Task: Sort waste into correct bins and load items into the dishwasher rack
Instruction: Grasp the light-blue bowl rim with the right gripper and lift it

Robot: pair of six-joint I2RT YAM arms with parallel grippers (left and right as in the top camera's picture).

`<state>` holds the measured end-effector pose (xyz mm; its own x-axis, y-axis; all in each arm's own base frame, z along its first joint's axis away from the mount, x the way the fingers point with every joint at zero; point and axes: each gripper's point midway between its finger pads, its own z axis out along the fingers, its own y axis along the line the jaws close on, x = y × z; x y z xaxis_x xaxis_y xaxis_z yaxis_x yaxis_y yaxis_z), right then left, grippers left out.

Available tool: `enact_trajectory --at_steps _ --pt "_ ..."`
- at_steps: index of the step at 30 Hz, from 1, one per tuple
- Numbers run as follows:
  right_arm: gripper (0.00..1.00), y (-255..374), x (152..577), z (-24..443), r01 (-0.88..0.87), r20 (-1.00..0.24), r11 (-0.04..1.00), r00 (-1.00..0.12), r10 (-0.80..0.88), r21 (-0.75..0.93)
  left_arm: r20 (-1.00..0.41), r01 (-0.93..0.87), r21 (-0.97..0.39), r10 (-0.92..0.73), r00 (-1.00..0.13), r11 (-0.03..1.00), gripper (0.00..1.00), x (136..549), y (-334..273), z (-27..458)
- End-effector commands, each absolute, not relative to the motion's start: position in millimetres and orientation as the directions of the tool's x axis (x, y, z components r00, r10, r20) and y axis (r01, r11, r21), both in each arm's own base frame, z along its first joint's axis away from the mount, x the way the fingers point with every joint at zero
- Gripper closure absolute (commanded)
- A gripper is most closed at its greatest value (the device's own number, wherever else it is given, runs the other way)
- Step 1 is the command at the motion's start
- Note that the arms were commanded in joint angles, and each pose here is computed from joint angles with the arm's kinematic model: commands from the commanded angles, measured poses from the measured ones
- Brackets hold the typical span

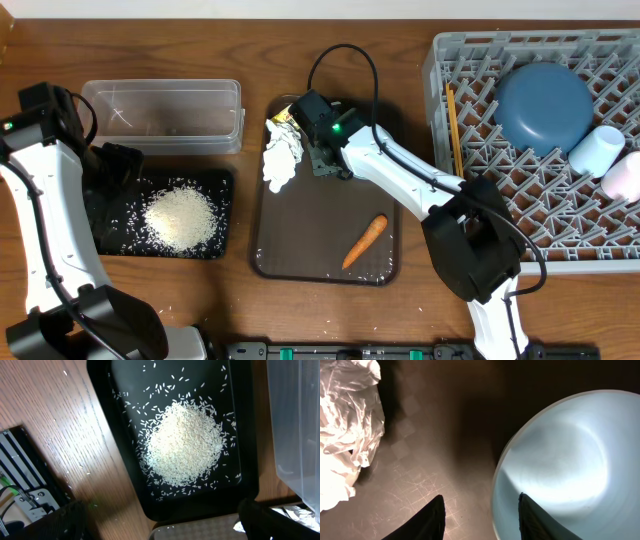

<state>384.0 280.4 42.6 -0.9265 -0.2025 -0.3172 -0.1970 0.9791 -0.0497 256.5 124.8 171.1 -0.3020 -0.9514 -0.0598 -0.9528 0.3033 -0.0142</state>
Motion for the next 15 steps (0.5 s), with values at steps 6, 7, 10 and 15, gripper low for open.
enact_trajectory --at_steps 6,7,10,15 --pt "0.51 281.1 384.7 33.2 -0.188 -0.33 0.98 -0.923 -0.197 -0.059 -0.061 -0.957 -0.009 -0.955 -0.29 0.291 0.01 257.2 127.2 170.8" --pt "0.5 280.7 384.3 31.6 -0.186 -0.33 0.981 -0.924 -0.194 -0.058 -0.061 -0.957 -0.009 -0.955 -0.29 0.291 0.01 257.2 127.2 170.8" --pt "0.5 280.0 384.1 27.2 -0.18 -0.333 0.982 -0.924 -0.188 -0.055 -0.061 -0.957 -0.009 -0.955 -0.29 0.291 0.01 257.2 127.2 170.8" --pt "0.61 279.5 383.7 24.9 -0.18 -0.333 0.982 -0.924 -0.188 -0.055 -0.061 -0.957 -0.009 -0.955 -0.29 0.291 0.01 257.2 127.2 170.8"
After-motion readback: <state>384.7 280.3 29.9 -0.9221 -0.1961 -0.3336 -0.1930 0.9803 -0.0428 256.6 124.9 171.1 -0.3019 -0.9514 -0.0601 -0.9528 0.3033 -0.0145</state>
